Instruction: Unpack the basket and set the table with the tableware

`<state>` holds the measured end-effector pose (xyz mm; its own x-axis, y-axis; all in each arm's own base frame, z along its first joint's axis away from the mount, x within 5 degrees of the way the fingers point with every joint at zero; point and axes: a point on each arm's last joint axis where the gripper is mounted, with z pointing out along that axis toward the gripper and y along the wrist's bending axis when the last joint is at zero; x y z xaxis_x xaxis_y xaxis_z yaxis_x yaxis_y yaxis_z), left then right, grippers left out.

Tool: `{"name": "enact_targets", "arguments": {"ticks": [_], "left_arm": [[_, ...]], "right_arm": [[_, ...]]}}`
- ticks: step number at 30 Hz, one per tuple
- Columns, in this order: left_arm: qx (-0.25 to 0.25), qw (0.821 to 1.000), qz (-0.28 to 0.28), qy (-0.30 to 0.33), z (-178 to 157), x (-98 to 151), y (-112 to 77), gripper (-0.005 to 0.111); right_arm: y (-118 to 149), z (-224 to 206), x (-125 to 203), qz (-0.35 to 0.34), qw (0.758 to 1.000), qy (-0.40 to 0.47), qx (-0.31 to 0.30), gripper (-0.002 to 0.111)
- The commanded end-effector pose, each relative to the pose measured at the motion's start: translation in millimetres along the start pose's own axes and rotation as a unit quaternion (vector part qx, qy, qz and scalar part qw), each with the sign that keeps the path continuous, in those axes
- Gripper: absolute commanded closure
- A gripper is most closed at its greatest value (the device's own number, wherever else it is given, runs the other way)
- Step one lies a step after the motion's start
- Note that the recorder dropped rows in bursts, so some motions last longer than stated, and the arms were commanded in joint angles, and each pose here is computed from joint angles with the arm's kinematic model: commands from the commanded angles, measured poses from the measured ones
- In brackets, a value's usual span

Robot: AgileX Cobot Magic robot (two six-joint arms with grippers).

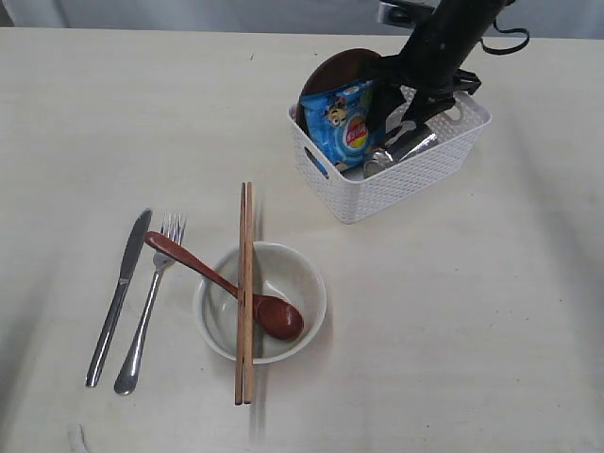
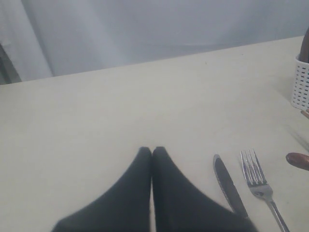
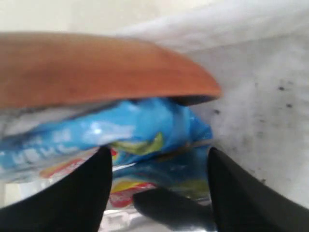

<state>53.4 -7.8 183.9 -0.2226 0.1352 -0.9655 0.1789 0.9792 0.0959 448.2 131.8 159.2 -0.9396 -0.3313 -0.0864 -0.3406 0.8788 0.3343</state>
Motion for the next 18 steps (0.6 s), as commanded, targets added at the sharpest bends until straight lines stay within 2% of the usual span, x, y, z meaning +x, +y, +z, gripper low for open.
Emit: {"name": "enact_targets", "arguments": {"ticks": [1,3,7,10,18], "left_arm": [[-0.001,1.000,-0.001,-0.004,0,0,0.1,0.107],[-0.001,1.000,-0.001,-0.004,0,0,0.1,0.107],[-0.001,1.000,-0.001,-0.004,0,0,0.1,0.107],[-0.001,1.000,-0.001,-0.004,0,0,0.1,0.107],[-0.001,1.000,-0.001,-0.004,0,0,0.1,0.107]], "right_arm": [[9,-12,0,-0.012,1.000,-0.012,-0.007,0.052],[10,-20,1,-0.016,1.000,-0.019,0.001,0.052],[12,-53,6,-0.036,0.997,-0.040,0.060,0.052],[4,-62,9,-0.019,0.992,-0.037,0.121,0.052],[-4,-29,21,-0.043,0.994,0.019,0.101,0.052]]}}
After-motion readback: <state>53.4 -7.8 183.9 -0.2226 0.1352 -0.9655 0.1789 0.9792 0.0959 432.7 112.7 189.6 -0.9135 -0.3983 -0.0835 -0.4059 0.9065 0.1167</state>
